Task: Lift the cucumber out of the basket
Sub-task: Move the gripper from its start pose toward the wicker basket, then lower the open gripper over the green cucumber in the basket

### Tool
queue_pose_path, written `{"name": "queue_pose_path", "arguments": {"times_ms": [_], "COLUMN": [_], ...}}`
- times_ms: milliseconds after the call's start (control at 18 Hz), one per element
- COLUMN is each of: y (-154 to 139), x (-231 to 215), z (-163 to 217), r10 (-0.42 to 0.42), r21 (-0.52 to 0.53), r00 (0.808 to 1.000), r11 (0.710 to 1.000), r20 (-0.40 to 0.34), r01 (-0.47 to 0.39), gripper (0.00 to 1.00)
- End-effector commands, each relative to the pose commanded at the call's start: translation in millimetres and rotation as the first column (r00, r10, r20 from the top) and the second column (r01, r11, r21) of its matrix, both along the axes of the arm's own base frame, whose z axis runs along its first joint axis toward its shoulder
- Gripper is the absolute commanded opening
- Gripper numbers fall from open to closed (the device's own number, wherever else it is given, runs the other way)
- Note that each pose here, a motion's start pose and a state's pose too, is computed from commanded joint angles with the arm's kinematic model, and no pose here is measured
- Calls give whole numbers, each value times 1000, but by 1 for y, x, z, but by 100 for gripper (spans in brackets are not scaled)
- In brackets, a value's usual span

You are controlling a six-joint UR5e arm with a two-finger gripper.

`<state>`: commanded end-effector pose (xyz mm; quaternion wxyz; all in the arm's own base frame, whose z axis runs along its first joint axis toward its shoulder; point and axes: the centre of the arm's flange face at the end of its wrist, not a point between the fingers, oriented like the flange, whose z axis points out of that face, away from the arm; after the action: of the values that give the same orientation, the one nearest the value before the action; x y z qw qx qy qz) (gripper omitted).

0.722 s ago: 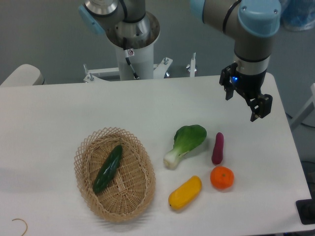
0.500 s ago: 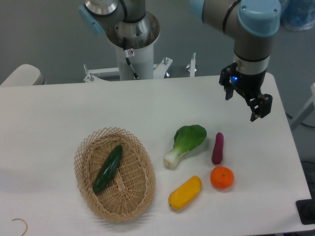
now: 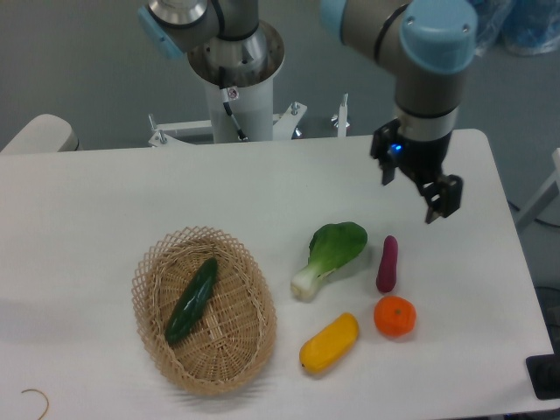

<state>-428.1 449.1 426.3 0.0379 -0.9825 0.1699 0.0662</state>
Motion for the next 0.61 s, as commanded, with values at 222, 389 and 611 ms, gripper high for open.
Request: {"name": "queue_pose_path", "arguments": {"times_ms": [222, 389, 611], "y": [50, 74, 87], "x": [60, 101, 138], "z": [-15, -39, -68], "r10": [187, 244, 351], "r21": [30, 12, 8], "r00": [980, 963, 926], "r11": [982, 969, 935], "r20": [63, 115, 135], "r01": [-189, -247, -356], "gripper": [100, 100, 100]}}
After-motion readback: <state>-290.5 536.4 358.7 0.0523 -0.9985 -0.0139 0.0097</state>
